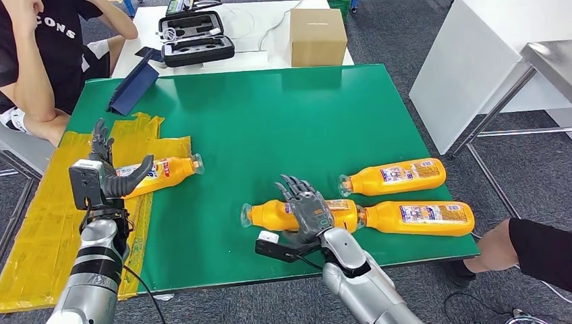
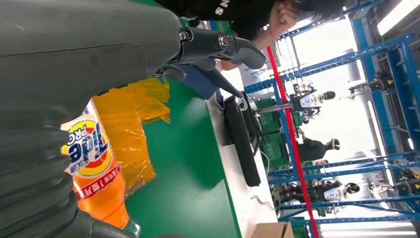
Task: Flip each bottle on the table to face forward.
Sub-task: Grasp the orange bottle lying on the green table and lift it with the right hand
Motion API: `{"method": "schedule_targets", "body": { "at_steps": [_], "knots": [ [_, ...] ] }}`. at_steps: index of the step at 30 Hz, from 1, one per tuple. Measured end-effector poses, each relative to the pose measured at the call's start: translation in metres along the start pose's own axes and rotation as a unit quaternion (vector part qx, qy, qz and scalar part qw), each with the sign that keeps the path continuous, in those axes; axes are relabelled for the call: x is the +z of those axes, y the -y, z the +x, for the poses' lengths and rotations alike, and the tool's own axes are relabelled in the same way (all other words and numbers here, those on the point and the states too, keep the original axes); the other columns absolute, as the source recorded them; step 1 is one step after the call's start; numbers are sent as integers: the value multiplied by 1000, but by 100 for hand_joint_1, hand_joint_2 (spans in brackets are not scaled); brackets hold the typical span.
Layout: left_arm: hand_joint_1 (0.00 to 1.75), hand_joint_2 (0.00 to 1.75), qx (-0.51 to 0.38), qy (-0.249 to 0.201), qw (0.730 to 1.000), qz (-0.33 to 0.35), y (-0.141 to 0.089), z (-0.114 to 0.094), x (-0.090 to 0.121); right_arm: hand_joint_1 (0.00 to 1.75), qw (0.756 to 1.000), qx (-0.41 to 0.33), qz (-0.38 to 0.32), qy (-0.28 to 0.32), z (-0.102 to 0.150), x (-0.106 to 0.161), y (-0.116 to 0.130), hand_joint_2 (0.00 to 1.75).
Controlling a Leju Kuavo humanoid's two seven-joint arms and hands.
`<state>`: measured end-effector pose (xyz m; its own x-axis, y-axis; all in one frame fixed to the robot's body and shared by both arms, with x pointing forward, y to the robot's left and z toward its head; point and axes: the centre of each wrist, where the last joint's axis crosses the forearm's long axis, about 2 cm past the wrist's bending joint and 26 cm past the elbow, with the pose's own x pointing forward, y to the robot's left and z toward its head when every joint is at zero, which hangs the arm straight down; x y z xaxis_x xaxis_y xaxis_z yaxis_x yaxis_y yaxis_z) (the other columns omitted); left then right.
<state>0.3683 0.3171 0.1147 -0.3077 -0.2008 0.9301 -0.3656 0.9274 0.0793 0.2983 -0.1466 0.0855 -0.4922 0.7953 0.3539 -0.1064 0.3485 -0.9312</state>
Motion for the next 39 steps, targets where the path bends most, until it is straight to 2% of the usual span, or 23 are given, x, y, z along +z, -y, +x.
{"method": "schedule_targets", "body": {
  "at_steps": [4, 10, 18, 27, 37, 38, 39],
  "knots": [
    [0, 175, -2, -5, 1000, 8, -2, -2, 1, 0, 999, -31, -14, 18, 5, -1, 5, 175],
    [0, 175, -1, -13, 1000, 17, -6, -5, 2, 0, 999, -40, 13, 7, -3, 13, -2, 175],
    [0, 175, -1, -25, 999, 23, -14, -10, 5, 0, 999, 9, 39, -27, -25, 34, -7, 175],
    [0, 175, -3, -40, 999, 25, -23, -16, 13, 0, 994, 60, 65, -67, -61, 53, 4, 175],
    [0, 175, -8, -47, 998, 31, -31, -19, 17, 0, 991, 79, 63, -93, -77, 69, 11, 175],
    [0, 175, -9, -47, 998, 32, -32, -20, 18, 8, 990, 82, 60, -98, -78, 71, 12, 175],
    [0, 175, -10, -47, 998, 32, -33, -20, 18, 41, 989, 85, 58, -104, -79, 72, 13, 175]
  ]
}}
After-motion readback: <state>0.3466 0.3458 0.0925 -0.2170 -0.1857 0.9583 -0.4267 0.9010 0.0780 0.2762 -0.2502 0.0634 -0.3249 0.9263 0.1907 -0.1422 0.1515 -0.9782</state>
